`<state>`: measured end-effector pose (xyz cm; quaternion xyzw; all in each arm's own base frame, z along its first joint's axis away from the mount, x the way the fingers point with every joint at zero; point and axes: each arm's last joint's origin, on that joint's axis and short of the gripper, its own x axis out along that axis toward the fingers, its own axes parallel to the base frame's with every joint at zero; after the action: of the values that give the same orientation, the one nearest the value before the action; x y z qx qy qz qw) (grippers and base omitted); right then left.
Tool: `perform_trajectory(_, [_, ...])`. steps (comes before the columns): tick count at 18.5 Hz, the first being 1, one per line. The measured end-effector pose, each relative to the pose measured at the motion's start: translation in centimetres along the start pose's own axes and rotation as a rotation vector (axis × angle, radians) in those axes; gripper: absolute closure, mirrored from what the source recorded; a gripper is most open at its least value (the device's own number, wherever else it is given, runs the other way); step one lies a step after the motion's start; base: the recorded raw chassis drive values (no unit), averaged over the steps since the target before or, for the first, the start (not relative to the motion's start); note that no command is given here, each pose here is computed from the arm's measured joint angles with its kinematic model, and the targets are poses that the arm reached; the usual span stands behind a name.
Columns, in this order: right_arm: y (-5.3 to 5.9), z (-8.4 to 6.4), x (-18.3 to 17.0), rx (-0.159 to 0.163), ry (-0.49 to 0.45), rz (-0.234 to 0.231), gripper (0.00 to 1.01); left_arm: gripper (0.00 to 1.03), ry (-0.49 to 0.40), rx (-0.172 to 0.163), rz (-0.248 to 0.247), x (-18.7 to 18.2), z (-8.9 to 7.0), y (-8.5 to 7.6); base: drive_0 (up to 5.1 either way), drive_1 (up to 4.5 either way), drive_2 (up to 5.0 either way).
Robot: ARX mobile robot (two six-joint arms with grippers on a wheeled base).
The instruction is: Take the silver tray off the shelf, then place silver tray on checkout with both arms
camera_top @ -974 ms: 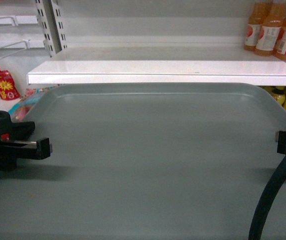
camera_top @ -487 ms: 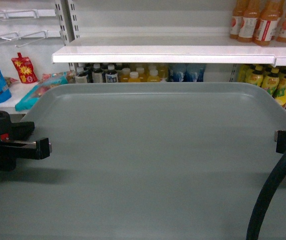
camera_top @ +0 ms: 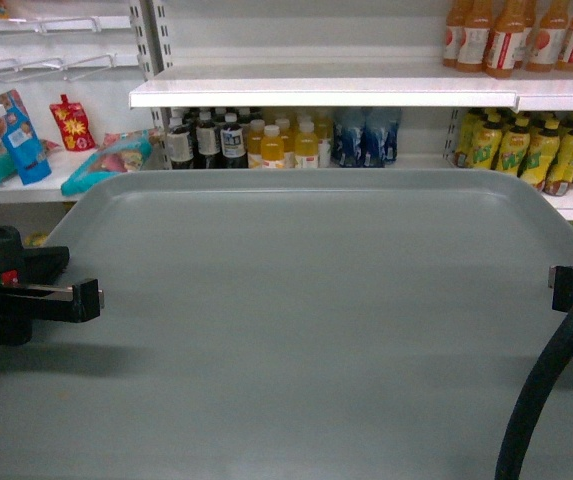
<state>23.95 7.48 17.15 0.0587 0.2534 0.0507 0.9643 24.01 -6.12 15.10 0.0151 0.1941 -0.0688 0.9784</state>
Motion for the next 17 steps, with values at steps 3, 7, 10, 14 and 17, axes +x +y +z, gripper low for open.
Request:
perform_trajectory(3, [0.01, 0.07, -0.01, 0.001, -0.006, 0.001, 0.99, 0.99, -0.003, 0.000, 0.000, 0.00, 0.03, 0.00, 0.1, -4.22, 4.4])
perform_trajectory(7, [0.01, 0.05, -0.01, 0.000, -0.005, 0.001, 0.99, 0.99, -0.003, 0.000, -0.001, 0.00, 0.03, 0.00, 0.1, -4.23, 4.4])
perform_trajectory(10, [0.02, 0.08, -0.01, 0.001, -0.007, 0.001, 0.99, 0.99, -0.006, -0.001, -0.001, 0.00, 0.06, 0.00, 0.1, -4.27, 4.4])
perform_trajectory(14, [0.02, 0.07, -0.01, 0.001, -0.007, 0.001, 0.99, 0.99, -0.005, 0.000, -0.001, 0.00, 0.06, -0.01, 0.0, -4.30, 4.4])
perform_trajectory(17, [0.00, 0.05, -0.01, 0.000, -0.005, 0.000, 0.99, 0.99, -0.006, 0.000, -0.001, 0.00, 0.07, -0.03, 0.0, -4.30, 4.4])
